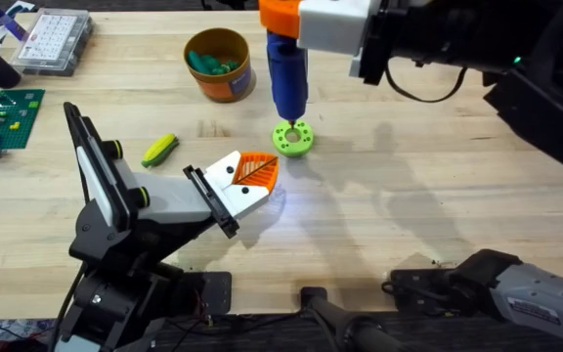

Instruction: Pick up the gripper from the table and insert it into the empty holder that is missing its gripper. Then pick up a screw, insert it into the mounting hole, and use the screwdriver to tighten it. Finally, clean up the table by picking up the vegetable and placing it into the bucket.

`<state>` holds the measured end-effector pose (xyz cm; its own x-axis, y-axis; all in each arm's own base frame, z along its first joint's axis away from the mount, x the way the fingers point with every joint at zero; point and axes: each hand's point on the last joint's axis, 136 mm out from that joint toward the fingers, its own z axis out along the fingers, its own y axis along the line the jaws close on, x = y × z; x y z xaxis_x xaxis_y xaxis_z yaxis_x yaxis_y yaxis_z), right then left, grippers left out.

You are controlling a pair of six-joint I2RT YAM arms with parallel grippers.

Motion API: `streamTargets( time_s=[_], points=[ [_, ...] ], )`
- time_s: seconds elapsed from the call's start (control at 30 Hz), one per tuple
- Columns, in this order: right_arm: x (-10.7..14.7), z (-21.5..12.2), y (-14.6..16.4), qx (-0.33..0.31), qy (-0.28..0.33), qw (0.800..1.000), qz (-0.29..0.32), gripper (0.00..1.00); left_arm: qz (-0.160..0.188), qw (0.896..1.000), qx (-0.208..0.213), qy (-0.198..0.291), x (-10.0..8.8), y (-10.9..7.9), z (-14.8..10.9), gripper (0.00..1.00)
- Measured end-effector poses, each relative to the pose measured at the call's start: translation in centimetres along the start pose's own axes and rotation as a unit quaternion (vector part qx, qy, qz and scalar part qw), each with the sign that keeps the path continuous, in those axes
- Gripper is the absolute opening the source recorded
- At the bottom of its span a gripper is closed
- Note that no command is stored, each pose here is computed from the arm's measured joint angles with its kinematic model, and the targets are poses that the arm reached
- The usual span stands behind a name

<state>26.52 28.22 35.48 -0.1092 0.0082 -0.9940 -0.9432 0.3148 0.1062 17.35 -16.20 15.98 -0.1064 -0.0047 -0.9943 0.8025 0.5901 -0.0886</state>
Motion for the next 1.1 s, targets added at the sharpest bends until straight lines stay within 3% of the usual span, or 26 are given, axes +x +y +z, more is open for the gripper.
streamTargets(
  time_s=[0.2, 0.4, 0.67, 1.1],
  points=[
    [1.1, 0.3, -0.1, -0.002, 0.014, 1.000, 0.013, 0.055, -0.001, 1.000, 0.000, 0.001, 0.0, 0.0, 0.0, 0.020],
    [0.5, 0.4, 0.0, -0.004, 0.001, 1.000, 0.001, 0.053, -0.001, 1.000, 0.000, 0.001, 0.0, 0.0, 0.0, 0.020],
    [-2.5, -0.7, 1.4, -0.015, -0.043, 0.999, -0.016, 0.053, -0.001, 1.000, 0.000, 0.001, 0.0, 0.0, 0.0, 0.019],
    [-8.2, -1.5, 5.8, -0.099, -0.079, 0.992, -0.018, 0.053, -0.001, 1.000, 0.000, 0.001, 0.0, 0.0, 0.0, 0.019]
  ],
)
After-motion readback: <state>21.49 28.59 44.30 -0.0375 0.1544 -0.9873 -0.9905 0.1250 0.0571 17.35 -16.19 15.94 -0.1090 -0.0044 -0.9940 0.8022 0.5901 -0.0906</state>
